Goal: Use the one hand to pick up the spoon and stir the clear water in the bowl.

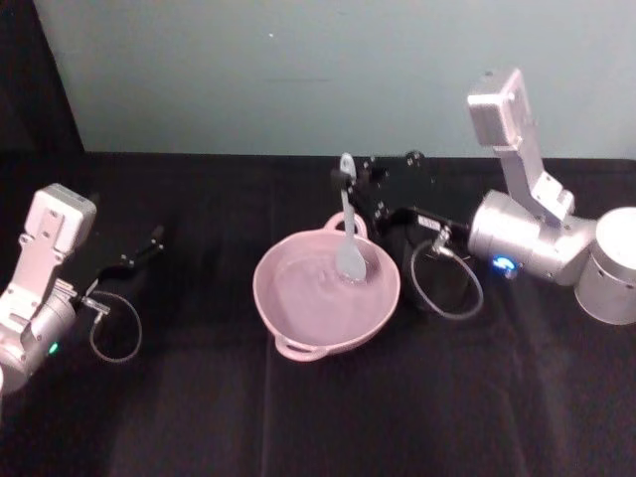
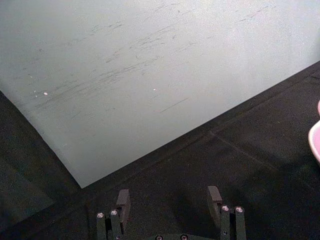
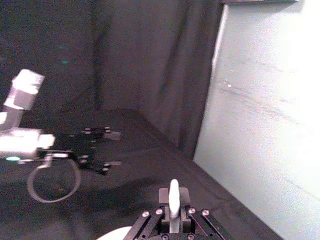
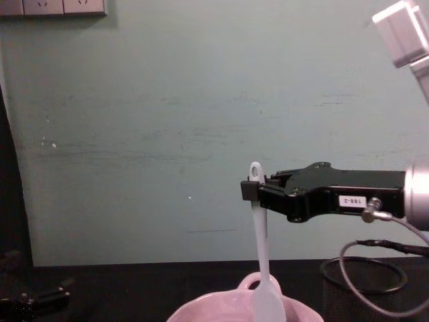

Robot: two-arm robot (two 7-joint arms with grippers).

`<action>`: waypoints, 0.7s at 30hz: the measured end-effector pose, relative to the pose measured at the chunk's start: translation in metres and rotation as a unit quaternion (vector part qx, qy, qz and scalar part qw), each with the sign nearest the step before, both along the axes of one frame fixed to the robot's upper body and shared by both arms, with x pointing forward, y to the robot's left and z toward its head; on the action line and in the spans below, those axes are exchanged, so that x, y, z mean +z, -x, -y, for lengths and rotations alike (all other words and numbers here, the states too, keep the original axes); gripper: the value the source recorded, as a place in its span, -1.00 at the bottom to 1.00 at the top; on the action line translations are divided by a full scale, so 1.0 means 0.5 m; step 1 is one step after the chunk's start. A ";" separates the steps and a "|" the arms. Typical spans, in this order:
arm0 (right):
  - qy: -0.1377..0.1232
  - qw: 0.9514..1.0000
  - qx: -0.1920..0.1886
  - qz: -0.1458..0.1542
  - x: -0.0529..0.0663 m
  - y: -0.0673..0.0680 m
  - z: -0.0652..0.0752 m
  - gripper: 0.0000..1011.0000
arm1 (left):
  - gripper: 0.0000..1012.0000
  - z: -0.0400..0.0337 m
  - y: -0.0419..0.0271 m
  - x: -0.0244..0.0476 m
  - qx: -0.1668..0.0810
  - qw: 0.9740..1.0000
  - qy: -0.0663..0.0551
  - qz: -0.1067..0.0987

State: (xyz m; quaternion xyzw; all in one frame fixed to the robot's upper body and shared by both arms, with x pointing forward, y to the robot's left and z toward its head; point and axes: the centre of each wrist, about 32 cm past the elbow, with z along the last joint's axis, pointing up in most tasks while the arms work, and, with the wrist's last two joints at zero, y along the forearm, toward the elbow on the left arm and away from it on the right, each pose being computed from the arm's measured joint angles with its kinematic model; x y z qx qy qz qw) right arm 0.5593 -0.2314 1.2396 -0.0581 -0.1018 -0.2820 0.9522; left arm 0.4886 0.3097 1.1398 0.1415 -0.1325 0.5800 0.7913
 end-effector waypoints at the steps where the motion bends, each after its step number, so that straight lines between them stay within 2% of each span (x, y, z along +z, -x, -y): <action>1: -0.001 1.000 0.004 -0.002 0.001 0.005 0.001 -0.76 | 1.00 0.000 0.000 0.000 0.000 1.000 0.000 0.000; 6: -0.019 0.999 0.030 -0.021 0.006 0.027 -0.003 -0.76 | 1.00 0.000 0.000 0.000 0.000 1.000 0.000 0.000; 10: -0.039 0.997 0.047 -0.045 0.007 0.029 -0.016 -0.76 | 1.00 0.000 0.000 0.000 0.000 1.000 0.000 0.000; 16: -0.059 0.994 0.054 -0.073 -0.004 0.012 -0.043 -0.76 | 1.00 0.000 0.000 0.000 0.000 1.000 0.000 0.000; 21: -0.076 0.994 0.039 -0.068 -0.019 -0.008 -0.061 -0.76 | 1.00 0.000 0.000 0.000 0.000 1.000 0.000 0.000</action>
